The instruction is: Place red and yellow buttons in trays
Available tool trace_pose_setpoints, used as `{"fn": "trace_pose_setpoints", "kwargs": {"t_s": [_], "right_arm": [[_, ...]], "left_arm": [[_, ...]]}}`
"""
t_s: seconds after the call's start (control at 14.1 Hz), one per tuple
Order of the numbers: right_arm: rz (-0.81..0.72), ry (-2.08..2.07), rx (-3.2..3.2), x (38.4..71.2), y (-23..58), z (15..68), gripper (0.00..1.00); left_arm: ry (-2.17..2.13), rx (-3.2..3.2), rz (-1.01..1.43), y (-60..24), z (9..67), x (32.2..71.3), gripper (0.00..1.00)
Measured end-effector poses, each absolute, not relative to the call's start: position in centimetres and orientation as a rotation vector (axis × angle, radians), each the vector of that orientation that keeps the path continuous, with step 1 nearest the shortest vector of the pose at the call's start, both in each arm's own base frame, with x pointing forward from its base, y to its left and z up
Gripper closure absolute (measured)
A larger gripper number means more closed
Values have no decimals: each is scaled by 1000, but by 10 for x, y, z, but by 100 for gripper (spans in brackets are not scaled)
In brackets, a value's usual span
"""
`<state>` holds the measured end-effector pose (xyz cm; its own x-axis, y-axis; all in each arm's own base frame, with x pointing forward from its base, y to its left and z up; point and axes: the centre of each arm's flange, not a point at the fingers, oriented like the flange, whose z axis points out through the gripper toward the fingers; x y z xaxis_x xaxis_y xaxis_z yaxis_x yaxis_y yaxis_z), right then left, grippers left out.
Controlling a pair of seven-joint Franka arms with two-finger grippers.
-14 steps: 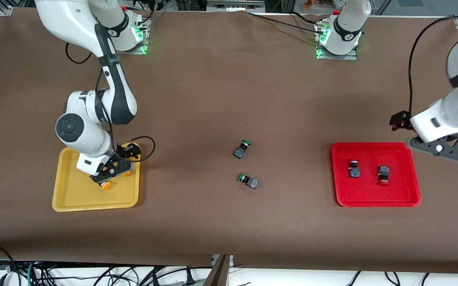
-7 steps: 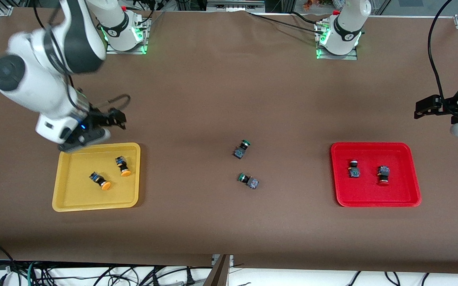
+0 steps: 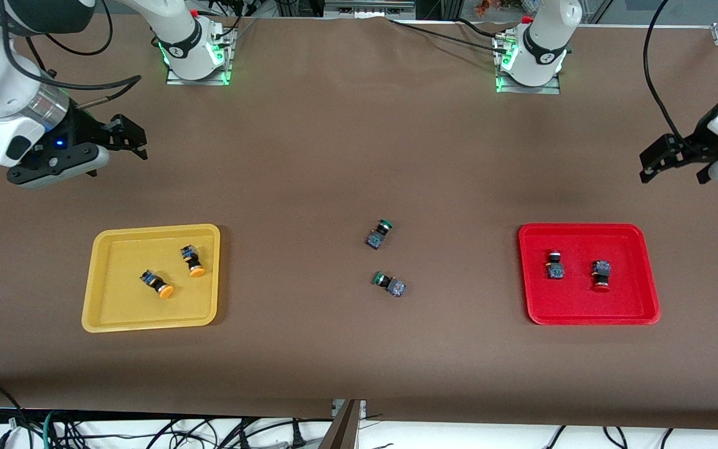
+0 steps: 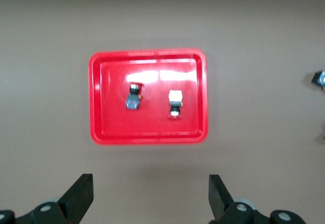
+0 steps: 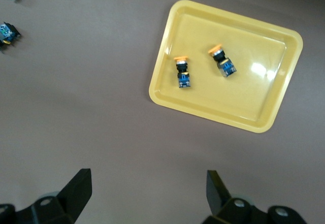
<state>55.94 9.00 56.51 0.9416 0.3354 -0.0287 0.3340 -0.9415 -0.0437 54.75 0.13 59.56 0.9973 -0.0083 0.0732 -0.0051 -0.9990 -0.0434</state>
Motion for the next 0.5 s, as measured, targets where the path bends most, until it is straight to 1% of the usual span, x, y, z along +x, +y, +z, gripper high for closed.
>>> {"fn": "trace_pose_setpoints", "kwargs": {"t_s": [0.28,0.5], "right_arm": [[105,-515,-3056,558,88,561,0],[107,-494,-3059,559,81,564,0]], "left_arm": [[54,-3096,-6,-16,596,537,0],[52,-3097,9,-17,608,544,0]]}}
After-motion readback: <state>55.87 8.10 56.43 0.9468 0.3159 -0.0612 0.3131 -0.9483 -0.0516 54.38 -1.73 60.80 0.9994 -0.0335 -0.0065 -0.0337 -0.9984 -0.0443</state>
